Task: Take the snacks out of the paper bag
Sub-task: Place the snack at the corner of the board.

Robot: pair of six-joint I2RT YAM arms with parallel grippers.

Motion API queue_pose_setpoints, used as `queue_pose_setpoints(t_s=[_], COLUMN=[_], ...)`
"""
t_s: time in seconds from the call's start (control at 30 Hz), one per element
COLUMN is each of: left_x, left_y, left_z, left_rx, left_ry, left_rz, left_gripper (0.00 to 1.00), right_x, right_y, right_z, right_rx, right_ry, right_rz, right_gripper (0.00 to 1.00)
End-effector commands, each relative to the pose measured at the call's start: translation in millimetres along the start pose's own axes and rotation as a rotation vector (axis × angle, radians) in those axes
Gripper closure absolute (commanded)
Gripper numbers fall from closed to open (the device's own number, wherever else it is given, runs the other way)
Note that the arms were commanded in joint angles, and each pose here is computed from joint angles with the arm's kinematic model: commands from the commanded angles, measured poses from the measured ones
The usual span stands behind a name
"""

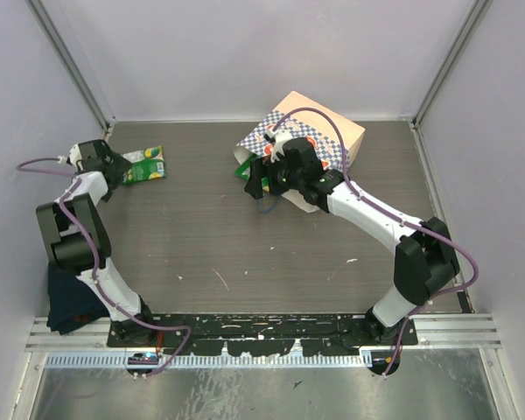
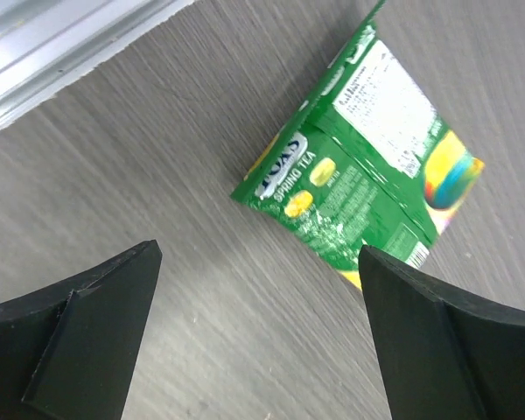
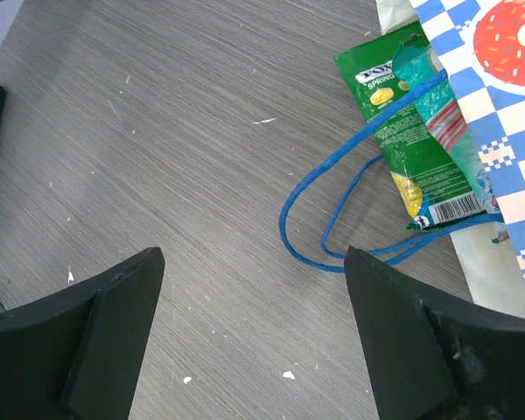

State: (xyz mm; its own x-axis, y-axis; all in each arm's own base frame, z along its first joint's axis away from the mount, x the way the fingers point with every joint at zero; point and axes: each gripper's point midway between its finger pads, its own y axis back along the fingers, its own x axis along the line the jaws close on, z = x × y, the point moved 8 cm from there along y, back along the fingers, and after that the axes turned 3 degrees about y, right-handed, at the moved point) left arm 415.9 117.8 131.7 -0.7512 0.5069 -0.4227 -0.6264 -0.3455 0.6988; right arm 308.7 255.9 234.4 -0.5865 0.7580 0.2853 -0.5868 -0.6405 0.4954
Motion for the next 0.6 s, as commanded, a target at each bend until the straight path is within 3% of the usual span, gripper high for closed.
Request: queue_pose_setpoints(t_s=[0.0,0.23,0.57], left_x=[-9.0,-14.5,-72.7], left_y=[50.4,103.3,133.3], left_z=[28.5,4.6,-89.3], left_rx=[-0.165,-0.215,-0.024], left_ry=[-0.004,-0.041,-0.209], left_rz=[-0.075,-0.176,-0.434], left_gripper=[0.02,0.02,0.02], right_x=[3.1,-4.5,-9.5], right_y=[5.4,6.0,18.2], right_z=[7.4,4.8,8.7], right_rx=[-0.044,-0.053,-0.103], right_ry=[0.022,0.027,0.031], right_rz=[-0.003,-0.074,-0.145], right_gripper=[0.10,0.09,0.06])
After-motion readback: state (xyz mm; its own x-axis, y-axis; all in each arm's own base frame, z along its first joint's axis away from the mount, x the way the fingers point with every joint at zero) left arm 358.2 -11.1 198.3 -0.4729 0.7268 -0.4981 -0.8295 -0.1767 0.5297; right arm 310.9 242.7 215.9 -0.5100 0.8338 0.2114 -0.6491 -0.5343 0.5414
